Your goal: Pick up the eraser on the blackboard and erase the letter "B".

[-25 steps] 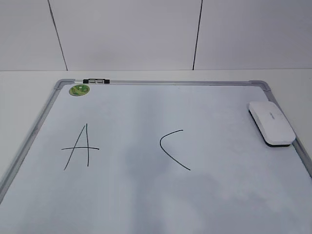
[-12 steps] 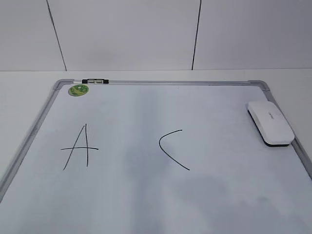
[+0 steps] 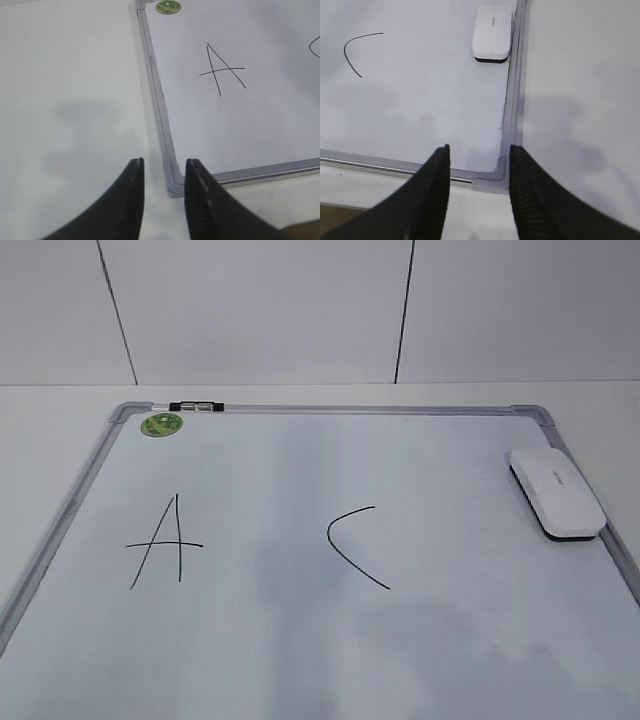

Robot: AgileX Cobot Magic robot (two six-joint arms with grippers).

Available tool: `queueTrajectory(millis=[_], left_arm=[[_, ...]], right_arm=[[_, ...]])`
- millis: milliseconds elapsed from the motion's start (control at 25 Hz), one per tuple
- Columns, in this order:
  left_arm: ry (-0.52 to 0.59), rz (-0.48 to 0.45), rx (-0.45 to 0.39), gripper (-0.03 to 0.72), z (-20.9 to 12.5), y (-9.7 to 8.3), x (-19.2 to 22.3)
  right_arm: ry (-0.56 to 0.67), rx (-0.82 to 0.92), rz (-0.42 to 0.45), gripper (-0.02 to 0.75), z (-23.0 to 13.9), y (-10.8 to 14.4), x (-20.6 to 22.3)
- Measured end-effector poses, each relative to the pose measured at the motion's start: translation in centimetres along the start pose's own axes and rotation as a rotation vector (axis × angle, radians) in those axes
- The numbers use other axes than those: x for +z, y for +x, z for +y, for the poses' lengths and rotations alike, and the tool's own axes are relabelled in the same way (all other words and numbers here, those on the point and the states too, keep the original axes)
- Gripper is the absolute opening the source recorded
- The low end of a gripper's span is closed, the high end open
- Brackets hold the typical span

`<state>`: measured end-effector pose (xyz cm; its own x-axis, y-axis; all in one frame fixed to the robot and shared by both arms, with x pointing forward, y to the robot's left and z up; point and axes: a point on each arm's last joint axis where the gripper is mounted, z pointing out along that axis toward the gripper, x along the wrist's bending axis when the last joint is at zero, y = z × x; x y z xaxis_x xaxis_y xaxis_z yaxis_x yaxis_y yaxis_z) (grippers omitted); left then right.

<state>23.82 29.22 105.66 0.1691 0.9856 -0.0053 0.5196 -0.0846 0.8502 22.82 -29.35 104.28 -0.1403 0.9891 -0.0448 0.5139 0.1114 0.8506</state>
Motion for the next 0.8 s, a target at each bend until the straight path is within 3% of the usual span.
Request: queueTrajectory(millis=[160, 800], left_arm=[[-0.053, 0.009, 0.008, 0.218, -0.47, -0.05, -0.71], [-0.051, 0.058, -0.015, 0.218, -0.48, -0.03, -0.64]], right_arm=[[0.000, -0.001, -0.002, 0.336, 0.00, -0.02, 0.00], [0.002, 0.001, -0.003, 0.336, -0.03, -0.03, 0.03]])
